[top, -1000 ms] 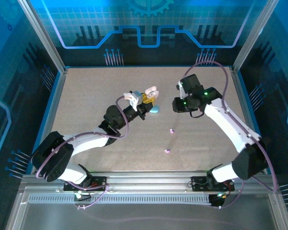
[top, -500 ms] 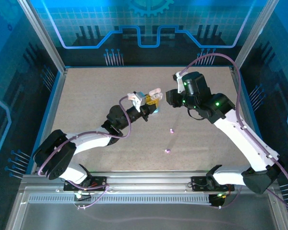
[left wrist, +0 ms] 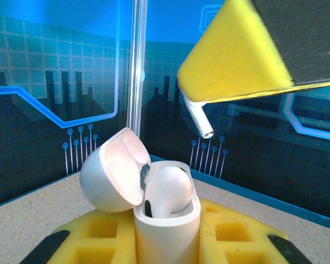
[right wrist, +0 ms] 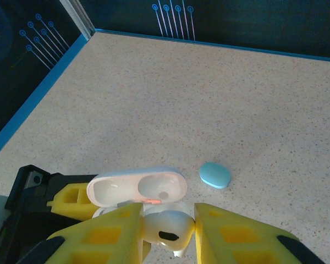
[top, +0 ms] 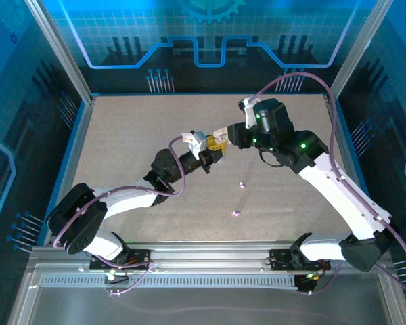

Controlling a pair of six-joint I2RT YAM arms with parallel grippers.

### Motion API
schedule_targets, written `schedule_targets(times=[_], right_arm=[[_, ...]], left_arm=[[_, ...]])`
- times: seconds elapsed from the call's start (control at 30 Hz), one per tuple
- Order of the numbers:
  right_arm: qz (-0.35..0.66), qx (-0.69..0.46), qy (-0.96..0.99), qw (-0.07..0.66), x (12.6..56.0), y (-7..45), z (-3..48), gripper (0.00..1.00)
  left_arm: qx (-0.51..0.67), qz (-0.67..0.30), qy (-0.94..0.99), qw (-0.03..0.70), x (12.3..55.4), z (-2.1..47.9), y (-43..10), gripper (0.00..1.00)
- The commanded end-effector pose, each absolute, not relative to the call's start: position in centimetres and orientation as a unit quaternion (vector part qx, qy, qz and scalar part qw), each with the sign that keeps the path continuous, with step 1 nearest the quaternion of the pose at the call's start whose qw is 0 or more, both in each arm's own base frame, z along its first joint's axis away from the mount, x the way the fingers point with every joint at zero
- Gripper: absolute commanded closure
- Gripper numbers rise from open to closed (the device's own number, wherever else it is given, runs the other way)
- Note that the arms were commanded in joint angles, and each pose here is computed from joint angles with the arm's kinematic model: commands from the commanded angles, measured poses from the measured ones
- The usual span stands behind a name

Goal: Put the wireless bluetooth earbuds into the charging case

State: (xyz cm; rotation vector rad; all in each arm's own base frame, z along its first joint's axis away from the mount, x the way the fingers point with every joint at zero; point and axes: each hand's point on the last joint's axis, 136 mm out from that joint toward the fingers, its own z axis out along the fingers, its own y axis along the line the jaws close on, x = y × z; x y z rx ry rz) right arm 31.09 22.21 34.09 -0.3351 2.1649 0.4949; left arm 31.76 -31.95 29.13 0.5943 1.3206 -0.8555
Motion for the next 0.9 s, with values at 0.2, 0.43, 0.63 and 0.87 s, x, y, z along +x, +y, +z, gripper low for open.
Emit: schedule_targets(times=[0.2,0.43,0.63,0.87], right_arm=[[0.201,-0.147,0.861,0.443,31.7,23.4,34.8,0.7],[0.193,-0.158,0.863,0.439,31.7,23.6,34.0,0.7],[0.184,-0.17,0.864,0.438,31.4,23.4,33.1,0.7],[0.194,-0.19,0.859,0.433,30.6,23.6,32.7,0.71]], left_arm=[[0.274,-0.407,0.546,0.679,30.8,31.8,-32.8,0.78],[0.267,-0.414,0.539,0.683,30.8,32.2,-32.7,0.78],[0.261,-0.418,0.534,0.687,30.7,32.6,-32.6,0.78],[0.25,-0.413,0.535,0.694,31.0,32.8,-32.1,0.78]])
